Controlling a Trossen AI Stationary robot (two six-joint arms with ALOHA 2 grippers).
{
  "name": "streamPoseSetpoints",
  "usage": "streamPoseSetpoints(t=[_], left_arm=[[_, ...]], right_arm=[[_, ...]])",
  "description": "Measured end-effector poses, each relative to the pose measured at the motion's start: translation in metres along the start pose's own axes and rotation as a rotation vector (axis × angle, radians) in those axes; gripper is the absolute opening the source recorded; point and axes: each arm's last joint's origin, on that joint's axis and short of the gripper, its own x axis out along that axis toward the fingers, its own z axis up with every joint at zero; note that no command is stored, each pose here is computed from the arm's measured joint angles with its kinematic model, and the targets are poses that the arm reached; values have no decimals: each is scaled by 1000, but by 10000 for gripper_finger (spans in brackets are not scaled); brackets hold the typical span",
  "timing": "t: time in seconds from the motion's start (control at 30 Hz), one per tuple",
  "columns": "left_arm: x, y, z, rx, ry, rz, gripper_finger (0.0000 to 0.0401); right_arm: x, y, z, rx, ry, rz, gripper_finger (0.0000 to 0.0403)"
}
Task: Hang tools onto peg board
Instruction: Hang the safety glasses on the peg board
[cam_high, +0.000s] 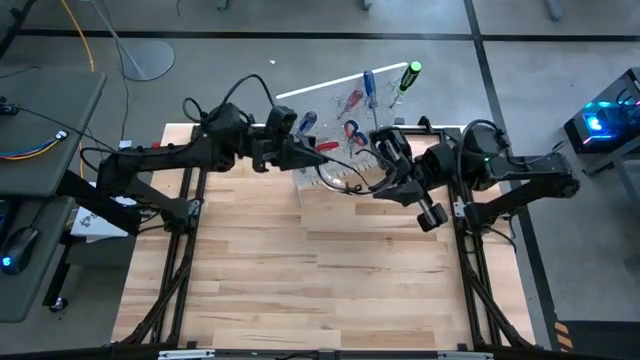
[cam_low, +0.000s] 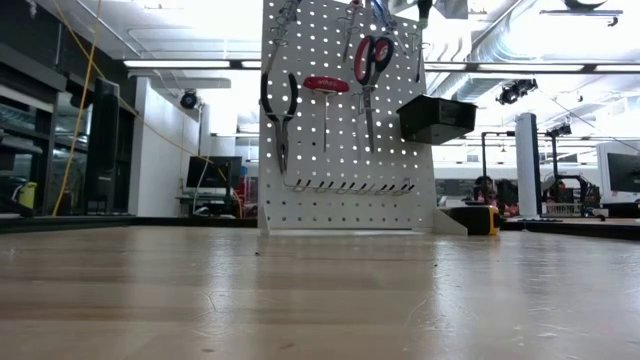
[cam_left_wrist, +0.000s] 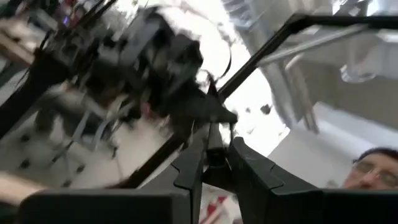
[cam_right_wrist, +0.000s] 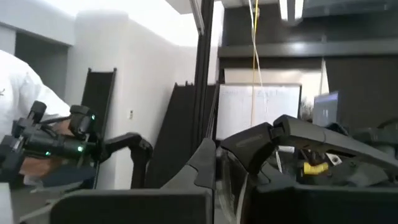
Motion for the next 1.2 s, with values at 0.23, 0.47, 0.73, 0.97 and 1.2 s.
streamPoseSetpoints(t=[0.23,0.47,0.73,0.97,1.2], left_arm=[[-1,19,-29,-52,294,153,65],[-13,39,-91,-71,639,329,65],[-33,64,-162,-181,743,414,46],[-59,68,-208,-322,667,331,4],[-84,56,-230,-413,462,378,1]], right_arm=[[-29,5,3,129,211,-48,6],[-58,16,-16,360,565,-181,3],[-83,24,-63,481,1015,-271,2],[-104,13,-119,491,1090,-376,2],[-108,-12,-104,462,836,-375,2]])
